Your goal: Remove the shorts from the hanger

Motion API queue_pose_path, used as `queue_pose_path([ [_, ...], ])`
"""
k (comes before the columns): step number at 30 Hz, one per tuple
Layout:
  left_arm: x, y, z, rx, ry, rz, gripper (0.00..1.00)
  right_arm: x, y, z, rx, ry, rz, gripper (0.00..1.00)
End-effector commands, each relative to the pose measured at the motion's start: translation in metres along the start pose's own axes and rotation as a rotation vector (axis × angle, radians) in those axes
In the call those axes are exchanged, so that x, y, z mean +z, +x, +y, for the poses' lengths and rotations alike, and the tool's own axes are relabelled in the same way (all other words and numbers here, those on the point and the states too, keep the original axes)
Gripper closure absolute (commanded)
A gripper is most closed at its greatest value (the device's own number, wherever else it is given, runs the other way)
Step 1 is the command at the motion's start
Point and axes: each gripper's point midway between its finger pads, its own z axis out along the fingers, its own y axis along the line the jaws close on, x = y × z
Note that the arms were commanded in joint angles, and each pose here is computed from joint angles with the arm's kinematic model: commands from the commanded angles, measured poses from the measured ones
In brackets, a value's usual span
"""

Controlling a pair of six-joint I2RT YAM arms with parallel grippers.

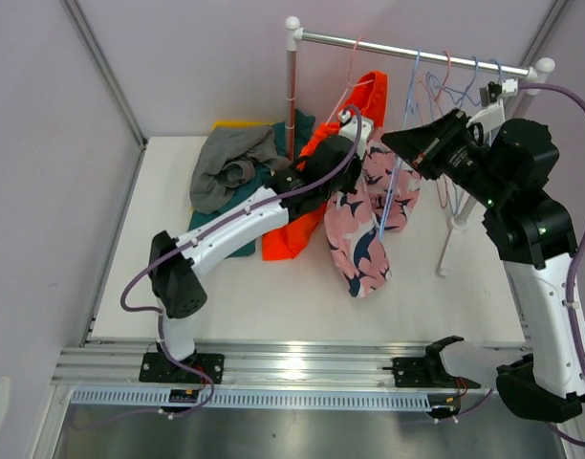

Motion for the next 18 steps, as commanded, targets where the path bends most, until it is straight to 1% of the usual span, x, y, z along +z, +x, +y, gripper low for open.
queue_pose_path([
  [1,-0.023,0.005,0.001,-0.014,0.0,0.063,1.0,-0.006,-0.019,0.019,-0.042,-0.041,-0.06,1.0],
  [2,-0.032,0.003,-0.003,-0.036,0.02,0.054,1.0,-0.003,-0.026,0.021,-0.051,-0.034,-0.067,1.0],
  [3,-0.036,0.031,-0.005,-0.025,0.025,0.102,1.0,0.0,-0.034,0.016,-0.058,-0.019,-0.083,1.0],
  [4,-0.049,0.029,-0.015,-0.028,0.049,0.083,1.0,0.003,-0.037,0.016,-0.067,-0.025,-0.078,1.0],
  [5,-0.071,0.036,-0.014,-0.032,0.054,0.084,1.0,0.013,-0.045,0.009,-0.066,-0.021,-0.077,1.0],
  [6,-0.087,0.021,-0.017,-0.046,0.067,0.043,1.0,0.018,-0.049,0.006,-0.067,-0.022,-0.078,1.0],
  [7,-0.103,0.03,-0.024,-0.03,0.073,0.053,1.0,0.024,-0.053,0.002,-0.064,-0.021,-0.077,1.0],
  [8,-0.129,0.015,-0.022,-0.055,0.089,0.012,1.0,0.037,-0.058,-0.007,-0.061,-0.016,-0.071,1.0],
  [10,-0.154,0.014,-0.022,-0.048,0.087,0.004,1.0,0.048,-0.067,-0.018,-0.052,-0.009,-0.069,1.0],
  [11,-0.175,0.007,-0.012,-0.054,0.074,-0.002,1.0,0.053,-0.072,-0.02,-0.052,-0.018,-0.074,1.0],
  [12,-0.185,0.004,-0.005,-0.057,0.058,-0.006,1.0,0.065,-0.074,-0.028,-0.043,-0.017,-0.058,1.0],
  [13,-0.196,-0.003,0.002,-0.063,0.044,-0.019,1.0,0.068,-0.081,-0.031,-0.041,-0.019,-0.069,1.0],
  [14,-0.214,-0.014,0.018,-0.064,0.007,-0.045,1.0,0.073,-0.083,-0.034,-0.028,-0.021,-0.064,1.0],
  [16,-0.231,-0.028,0.032,-0.064,-0.027,-0.08,1.0,0.085,-0.087,-0.041,-0.017,-0.027,-0.054,1.0],
  [17,-0.245,-0.045,0.04,-0.062,-0.033,-0.125,1.0,0.088,-0.089,-0.042,-0.014,-0.029,-0.056,1.0],
  [18,-0.255,-0.054,0.055,-0.062,-0.077,-0.158,1.0,0.091,-0.09,-0.043,-0.015,-0.029,-0.056,1.0],
])
